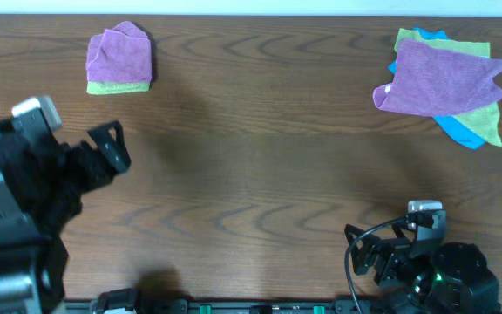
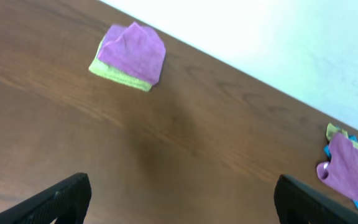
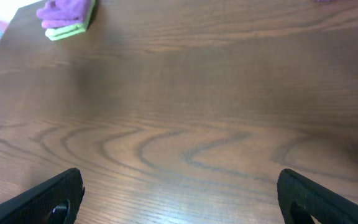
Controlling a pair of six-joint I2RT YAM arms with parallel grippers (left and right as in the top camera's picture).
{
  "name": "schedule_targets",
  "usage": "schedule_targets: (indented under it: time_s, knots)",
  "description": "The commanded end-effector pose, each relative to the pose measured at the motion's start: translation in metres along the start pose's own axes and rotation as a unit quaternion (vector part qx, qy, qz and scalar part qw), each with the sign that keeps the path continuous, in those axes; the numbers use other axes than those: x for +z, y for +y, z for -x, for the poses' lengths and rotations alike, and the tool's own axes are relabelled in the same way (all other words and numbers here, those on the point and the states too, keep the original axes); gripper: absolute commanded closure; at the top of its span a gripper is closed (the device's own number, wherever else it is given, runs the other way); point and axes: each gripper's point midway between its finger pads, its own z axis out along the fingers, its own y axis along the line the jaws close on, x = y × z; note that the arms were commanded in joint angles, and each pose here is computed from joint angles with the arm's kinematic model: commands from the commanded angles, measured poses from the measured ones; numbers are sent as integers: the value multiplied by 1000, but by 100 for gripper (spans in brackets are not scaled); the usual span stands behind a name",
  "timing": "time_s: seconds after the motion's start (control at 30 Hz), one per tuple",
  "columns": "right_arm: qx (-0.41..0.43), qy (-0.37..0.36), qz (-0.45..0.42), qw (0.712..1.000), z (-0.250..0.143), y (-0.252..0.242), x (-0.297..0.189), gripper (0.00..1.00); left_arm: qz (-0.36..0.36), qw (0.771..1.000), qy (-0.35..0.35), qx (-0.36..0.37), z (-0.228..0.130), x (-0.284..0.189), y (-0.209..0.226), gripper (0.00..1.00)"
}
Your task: Fold the cloth
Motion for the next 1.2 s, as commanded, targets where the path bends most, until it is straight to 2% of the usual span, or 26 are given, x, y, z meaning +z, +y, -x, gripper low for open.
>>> schedule_targets:
  time_s: [0.0, 0.23, 0.43, 0.7, 1.17]
  knots:
    - [8, -3, -6, 1000, 0, -3, 0, 1, -6, 999, -22, 26, -19, -1, 8, 5]
    - [8, -3, -6, 1000, 0, -3, 0, 1, 13, 995, -67, 75, -60, -2, 33, 5]
    - [7, -3, -5, 1000, 0, -3, 0, 1, 51, 991, -73, 97, -93, 6, 60, 5]
    - [8, -3, -6, 1000, 0, -3, 0, 1, 49, 990, -76, 110, -135, 29, 79, 5]
    - [8, -3, -6, 1000, 0, -3, 0, 1, 66, 980, -58, 177, -170, 47, 100, 5]
